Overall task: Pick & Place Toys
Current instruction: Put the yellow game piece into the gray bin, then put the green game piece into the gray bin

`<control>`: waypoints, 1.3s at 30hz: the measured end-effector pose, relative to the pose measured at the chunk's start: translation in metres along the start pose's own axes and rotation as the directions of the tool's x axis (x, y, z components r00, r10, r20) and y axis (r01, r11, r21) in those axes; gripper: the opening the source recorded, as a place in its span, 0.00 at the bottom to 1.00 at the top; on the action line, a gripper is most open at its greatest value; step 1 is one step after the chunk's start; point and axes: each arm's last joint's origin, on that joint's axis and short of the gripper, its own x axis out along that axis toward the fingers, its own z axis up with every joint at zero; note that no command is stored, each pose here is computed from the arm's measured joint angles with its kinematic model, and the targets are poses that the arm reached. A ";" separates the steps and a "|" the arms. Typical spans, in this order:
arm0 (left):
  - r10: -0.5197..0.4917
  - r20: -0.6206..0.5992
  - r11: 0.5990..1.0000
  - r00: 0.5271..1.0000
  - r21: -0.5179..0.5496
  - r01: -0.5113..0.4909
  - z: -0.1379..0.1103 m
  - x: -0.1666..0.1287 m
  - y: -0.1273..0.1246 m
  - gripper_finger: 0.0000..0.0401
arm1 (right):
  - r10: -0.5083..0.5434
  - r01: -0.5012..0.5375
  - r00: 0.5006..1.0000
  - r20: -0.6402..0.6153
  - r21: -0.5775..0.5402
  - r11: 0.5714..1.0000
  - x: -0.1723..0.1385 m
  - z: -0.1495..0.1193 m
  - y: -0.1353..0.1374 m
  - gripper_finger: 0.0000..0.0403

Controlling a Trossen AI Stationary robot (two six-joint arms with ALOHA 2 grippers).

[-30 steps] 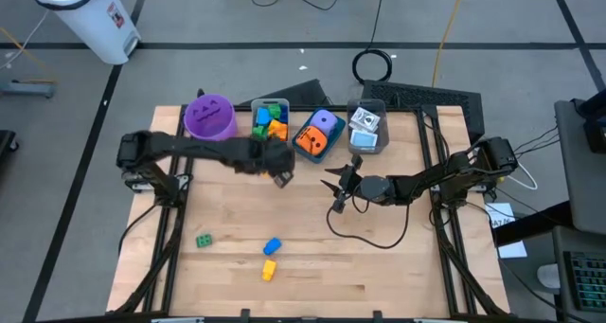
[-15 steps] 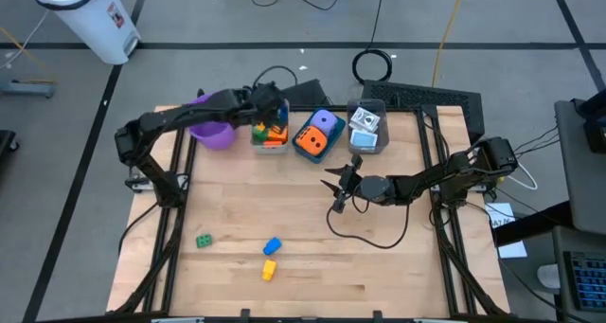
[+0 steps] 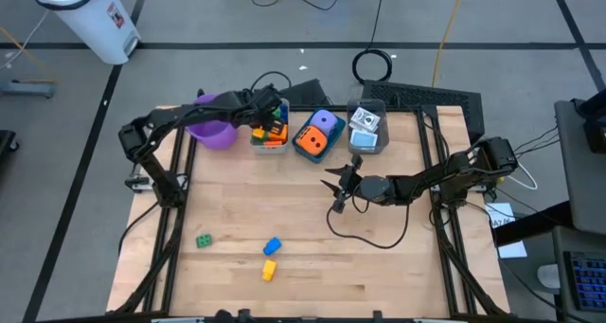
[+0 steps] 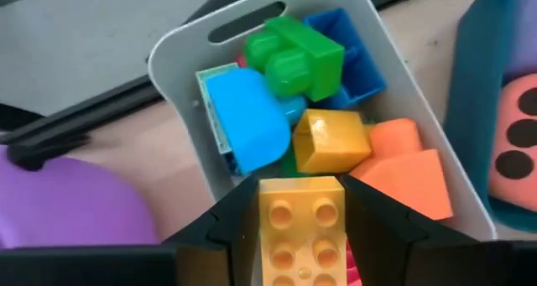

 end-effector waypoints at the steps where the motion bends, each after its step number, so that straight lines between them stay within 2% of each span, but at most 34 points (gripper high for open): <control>1: -0.005 0.007 1.000 1.000 -0.003 0.005 0.000 0.001 0.000 0.39 | 0.000 0.000 1.000 0.000 -0.001 1.000 0.000 0.000 0.000 0.39; 11: -0.023 0.030 1.000 0.999 -0.011 0.023 0.001 0.003 -0.002 0.54 | 0.000 0.000 1.000 0.000 0.000 1.000 0.000 0.000 0.000 0.39; 18: -0.043 0.061 0.997 0.997 0.060 0.039 0.004 -0.004 -0.001 0.60 | 0.000 0.000 1.000 -0.001 0.000 1.000 0.000 0.000 0.000 0.39; 22: -0.111 0.087 0.989 0.990 0.104 0.102 0.007 -0.023 0.002 0.61 | 0.000 0.000 1.000 -0.001 0.000 1.000 0.000 0.000 0.000 0.39; 26: -0.229 0.097 0.962 0.968 0.176 0.210 0.006 -0.053 0.008 0.61 | 0.000 0.000 1.000 -0.001 0.000 1.000 0.000 0.000 0.000 0.39; 31: -0.327 0.016 0.910 0.945 0.276 0.310 -0.014 -0.089 0.013 0.61 | 0.000 0.000 1.000 -0.001 0.000 1.000 0.000 0.000 0.000 0.39; 39: -0.289 -0.220 0.849 0.932 0.390 0.356 -0.071 -0.121 -0.006 0.61 | 0.001 -0.001 1.000 -0.001 0.006 1.000 0.000 0.000 0.000 0.39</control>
